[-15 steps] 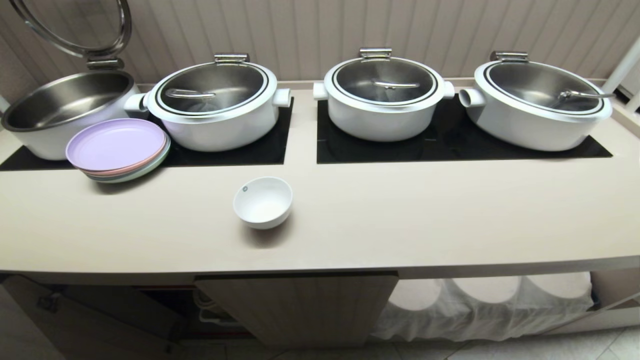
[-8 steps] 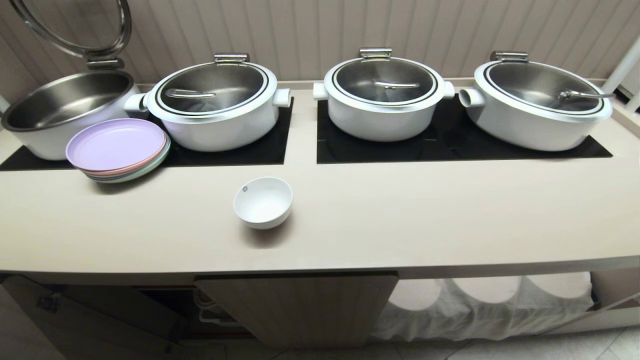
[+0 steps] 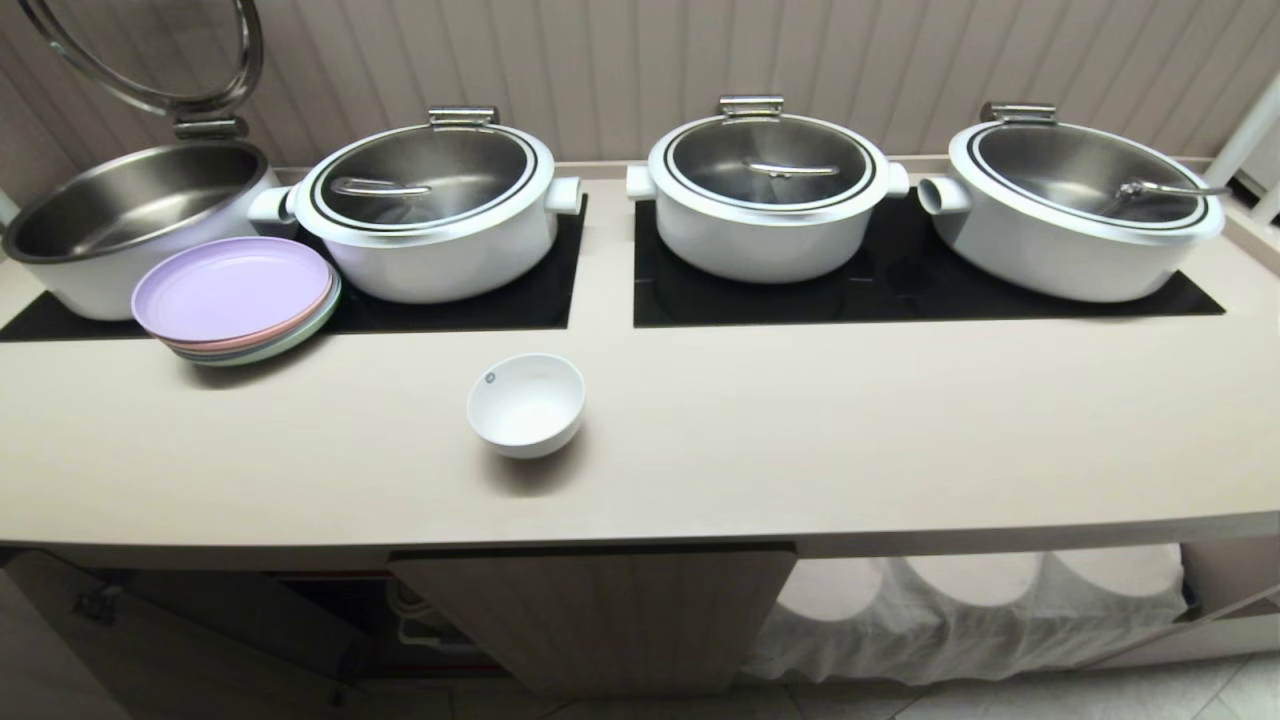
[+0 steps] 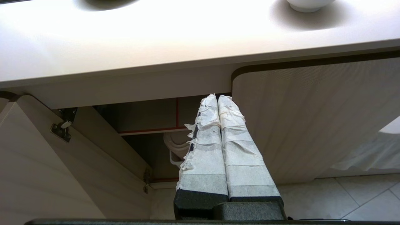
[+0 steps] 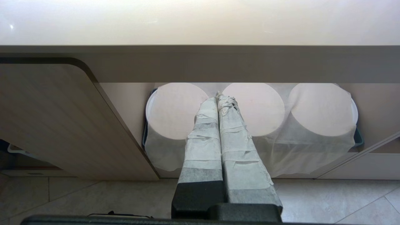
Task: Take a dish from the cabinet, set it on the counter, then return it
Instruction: Pick up the bowl from the table
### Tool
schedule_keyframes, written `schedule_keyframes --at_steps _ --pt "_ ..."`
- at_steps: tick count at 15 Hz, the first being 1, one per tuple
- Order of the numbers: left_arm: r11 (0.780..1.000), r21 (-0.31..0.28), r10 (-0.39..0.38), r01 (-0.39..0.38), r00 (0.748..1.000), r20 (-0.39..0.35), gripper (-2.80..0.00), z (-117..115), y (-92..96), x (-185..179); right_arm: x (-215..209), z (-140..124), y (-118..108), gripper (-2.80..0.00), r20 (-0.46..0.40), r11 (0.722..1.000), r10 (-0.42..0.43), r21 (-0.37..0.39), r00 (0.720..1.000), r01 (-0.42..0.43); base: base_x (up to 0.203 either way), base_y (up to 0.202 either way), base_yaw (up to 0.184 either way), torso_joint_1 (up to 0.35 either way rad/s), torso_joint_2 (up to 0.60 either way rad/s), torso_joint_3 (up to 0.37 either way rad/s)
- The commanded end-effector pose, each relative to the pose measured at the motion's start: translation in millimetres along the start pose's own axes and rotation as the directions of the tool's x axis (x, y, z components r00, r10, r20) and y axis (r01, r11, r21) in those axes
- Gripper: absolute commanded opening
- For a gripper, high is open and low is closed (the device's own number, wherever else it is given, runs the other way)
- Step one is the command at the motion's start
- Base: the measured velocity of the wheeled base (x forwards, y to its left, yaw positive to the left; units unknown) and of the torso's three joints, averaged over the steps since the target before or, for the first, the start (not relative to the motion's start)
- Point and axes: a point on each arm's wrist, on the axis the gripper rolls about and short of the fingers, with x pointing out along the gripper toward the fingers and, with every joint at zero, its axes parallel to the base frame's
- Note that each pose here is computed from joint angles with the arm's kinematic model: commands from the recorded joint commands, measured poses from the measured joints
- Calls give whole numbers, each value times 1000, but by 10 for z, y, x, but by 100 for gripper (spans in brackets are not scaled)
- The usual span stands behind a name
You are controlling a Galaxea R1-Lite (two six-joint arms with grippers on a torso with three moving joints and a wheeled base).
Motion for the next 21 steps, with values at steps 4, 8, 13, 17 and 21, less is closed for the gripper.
schedule_keyframes --at_steps 4,8,13,17,21 --pt "1000 0 -3 3 1000 1 -280 -1 -1 1 0 0 0 -280 0 1000 0 -1 1000 0 0 0 0 0 0 0" --pt "1000 6 -23 23 1000 7 -280 14 -4 -4 0 0 0 -280 0 1000 1 0 1000 -1 0 0 0 0 0 0" --pt "998 2 -63 63 997 53 -280 326 13 -144 0 0 0 -280 0 1000 0 0 1000 0 0 0 0 0 0 0" --pt "995 -33 -97 95 993 -64 -280 627 37 -69 0 0 0 -280 0 1000 0 0 1000 0 0 0 0 0 0 0" --pt "987 -102 -142 124 972 -188 -280 1055 69 261 0 0 0 -280 0 1000 0 0 1000 0 0 0 0 0 0 0"
